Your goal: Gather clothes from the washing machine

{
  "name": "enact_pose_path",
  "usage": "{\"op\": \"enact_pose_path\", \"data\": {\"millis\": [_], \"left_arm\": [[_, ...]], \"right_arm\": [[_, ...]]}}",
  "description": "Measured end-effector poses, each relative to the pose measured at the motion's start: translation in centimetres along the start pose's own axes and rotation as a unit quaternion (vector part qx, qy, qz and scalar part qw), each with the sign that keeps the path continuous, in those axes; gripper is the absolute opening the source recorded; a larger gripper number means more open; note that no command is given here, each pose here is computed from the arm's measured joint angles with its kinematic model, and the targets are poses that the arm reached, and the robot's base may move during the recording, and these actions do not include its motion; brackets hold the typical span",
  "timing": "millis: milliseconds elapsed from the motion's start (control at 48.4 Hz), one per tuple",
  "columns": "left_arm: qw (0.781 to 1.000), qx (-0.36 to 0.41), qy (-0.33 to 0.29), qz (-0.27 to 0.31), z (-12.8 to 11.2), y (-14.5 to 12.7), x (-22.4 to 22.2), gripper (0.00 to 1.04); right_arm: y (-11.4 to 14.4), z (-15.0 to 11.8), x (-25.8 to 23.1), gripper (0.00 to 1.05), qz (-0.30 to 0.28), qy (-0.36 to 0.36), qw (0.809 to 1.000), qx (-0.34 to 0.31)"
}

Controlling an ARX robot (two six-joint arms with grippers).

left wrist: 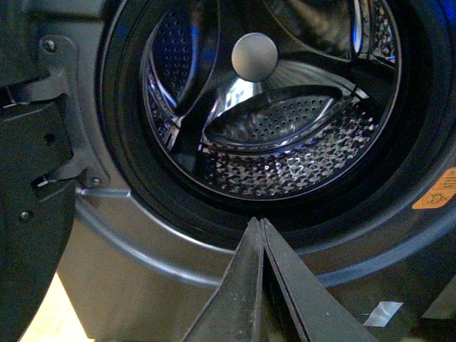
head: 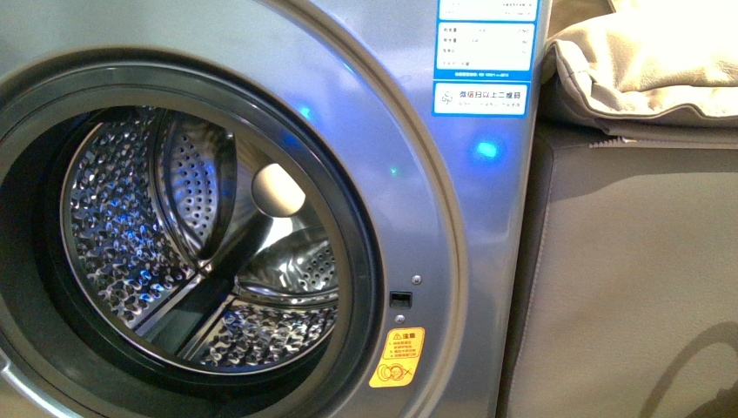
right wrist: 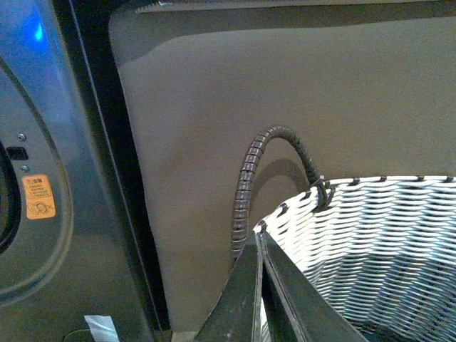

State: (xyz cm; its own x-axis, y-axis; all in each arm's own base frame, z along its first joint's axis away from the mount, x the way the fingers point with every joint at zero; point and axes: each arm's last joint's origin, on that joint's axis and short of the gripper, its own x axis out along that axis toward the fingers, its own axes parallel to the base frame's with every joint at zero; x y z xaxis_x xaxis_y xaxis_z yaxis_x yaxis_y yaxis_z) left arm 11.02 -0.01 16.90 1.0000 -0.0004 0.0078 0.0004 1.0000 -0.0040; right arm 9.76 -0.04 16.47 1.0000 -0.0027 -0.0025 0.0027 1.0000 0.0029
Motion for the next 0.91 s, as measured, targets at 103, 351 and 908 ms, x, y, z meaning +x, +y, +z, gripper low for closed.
{"op": "enact_pose_path", "data": {"millis": [103,351,908], "left_arm": [[1.0,0.0,-0.003,0.0,0.0,0.0,-0.2,0.04],[1.0,0.0,-0.002,0.0,-0.2,0.0,-1.3,0.04],[1.0,0.0,0.001,0.0,-0.3,0.0,-1.3,0.87]], "right_arm": [[0.0,0.0,0.0,0.02,0.0,0.0,1.0,0.0],[0.0,0.0,0.0,0.02,0.0,0.0,1.0,0.0],[0.0,0.0,0.0,0.68,0.0,0.0,1.0,0.0]]}}
